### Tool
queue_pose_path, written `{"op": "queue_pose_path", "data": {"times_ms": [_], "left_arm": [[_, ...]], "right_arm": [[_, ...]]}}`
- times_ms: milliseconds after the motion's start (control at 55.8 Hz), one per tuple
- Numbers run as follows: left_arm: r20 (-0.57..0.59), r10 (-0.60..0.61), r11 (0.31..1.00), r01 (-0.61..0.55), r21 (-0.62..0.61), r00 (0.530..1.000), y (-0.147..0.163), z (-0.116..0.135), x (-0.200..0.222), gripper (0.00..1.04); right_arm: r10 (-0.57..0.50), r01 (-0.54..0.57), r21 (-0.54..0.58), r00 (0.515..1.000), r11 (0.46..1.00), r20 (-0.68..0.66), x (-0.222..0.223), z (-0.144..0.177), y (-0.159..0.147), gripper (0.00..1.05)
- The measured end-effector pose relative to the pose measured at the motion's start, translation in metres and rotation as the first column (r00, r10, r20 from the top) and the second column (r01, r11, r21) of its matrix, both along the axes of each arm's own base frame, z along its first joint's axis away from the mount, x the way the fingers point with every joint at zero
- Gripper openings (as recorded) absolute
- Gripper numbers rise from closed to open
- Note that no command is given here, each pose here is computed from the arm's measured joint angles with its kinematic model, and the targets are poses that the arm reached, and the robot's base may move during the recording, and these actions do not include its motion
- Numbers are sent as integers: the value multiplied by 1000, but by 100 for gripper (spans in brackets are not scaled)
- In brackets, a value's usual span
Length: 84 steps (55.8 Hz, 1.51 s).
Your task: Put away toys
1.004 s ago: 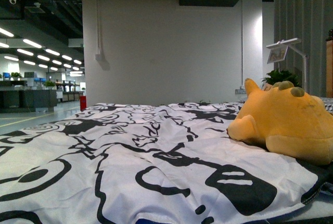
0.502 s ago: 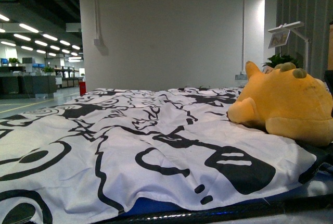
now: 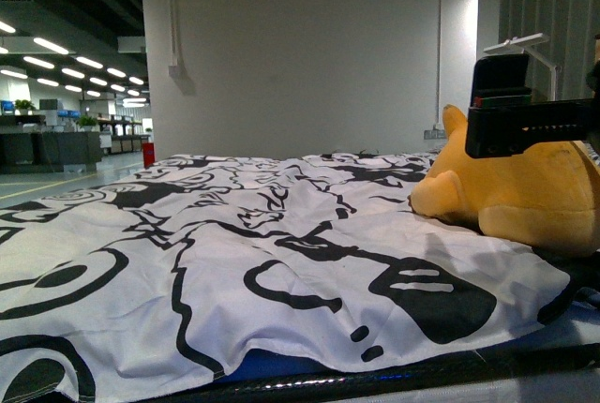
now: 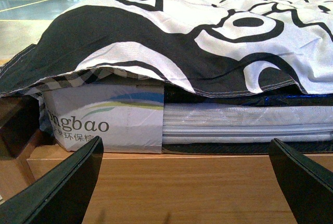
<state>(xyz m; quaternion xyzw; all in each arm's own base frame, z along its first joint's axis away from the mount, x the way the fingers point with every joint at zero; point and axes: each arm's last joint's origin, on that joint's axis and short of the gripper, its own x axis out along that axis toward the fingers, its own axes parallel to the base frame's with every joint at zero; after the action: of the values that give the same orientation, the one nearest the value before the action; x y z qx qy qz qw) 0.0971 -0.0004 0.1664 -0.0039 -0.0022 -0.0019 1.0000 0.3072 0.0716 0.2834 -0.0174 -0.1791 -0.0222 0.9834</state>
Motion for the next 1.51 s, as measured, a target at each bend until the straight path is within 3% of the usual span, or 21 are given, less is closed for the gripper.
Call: {"op": "queue_pose_path", "data": {"times_ms": [807, 1506], "left_arm": [[0, 0, 1000, 0, 0, 1000, 0, 0, 0, 98], [0, 0, 1000, 0, 0, 1000, 0, 0, 0, 98]], "right_arm": [[-115, 104, -166, 992, 981, -57, 59, -14, 5, 98], [-203, 172, -239, 973, 956, -114, 68, -31, -3, 98]]}}
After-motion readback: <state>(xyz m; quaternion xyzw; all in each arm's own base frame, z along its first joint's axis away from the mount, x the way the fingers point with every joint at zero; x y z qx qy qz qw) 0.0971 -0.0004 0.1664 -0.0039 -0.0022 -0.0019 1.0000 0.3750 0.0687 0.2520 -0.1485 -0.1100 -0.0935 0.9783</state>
